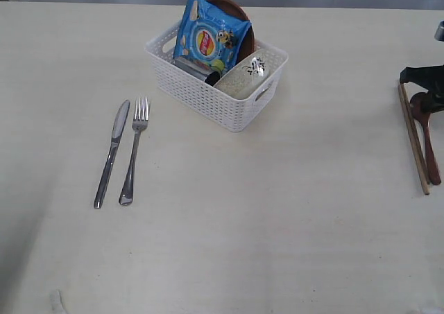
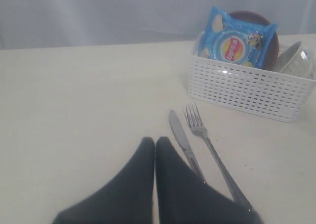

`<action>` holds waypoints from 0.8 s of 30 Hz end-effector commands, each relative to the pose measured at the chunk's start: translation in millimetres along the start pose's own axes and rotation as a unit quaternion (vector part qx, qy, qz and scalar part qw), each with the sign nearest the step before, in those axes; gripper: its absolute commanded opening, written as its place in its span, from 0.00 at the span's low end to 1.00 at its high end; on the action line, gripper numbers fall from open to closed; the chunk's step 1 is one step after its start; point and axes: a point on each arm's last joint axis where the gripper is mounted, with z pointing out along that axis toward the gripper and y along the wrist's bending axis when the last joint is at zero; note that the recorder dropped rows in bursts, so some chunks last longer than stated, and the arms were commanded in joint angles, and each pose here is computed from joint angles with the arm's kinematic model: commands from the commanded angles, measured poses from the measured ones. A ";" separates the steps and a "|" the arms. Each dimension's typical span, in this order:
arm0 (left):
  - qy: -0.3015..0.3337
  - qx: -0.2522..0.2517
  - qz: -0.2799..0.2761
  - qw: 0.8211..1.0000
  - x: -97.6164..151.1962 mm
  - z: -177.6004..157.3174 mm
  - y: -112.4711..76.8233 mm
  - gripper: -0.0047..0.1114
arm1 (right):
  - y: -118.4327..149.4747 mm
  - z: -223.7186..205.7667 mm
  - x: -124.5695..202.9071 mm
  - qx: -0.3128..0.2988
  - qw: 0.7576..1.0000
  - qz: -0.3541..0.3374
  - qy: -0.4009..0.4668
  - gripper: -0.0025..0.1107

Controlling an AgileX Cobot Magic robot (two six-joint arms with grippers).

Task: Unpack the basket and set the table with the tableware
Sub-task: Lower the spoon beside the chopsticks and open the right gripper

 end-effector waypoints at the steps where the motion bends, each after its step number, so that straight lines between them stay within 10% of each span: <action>1: -0.001 0.002 0.001 1.000 0.8 0.1 -0.2 0.04 | 0.2 1.9 1.3 -0.001 1.000 -0.004 0.002 0.02; 6: -0.001 0.002 0.001 1.000 0.8 0.1 -0.2 0.04 | 0.3 1.9 1.8 -0.002 1.000 -0.004 0.004 0.03; 14: -0.001 0.002 0.000 1.000 0.8 0.1 -0.2 0.04 | 0.4 1.9 2.0 -0.002 1.000 -0.004 0.005 0.39; 24: -0.001 0.002 0.000 1.000 0.8 0.1 -0.2 0.04 | 2.6 -28.0 -5.4 -0.001 0.999 -0.016 -0.029 0.38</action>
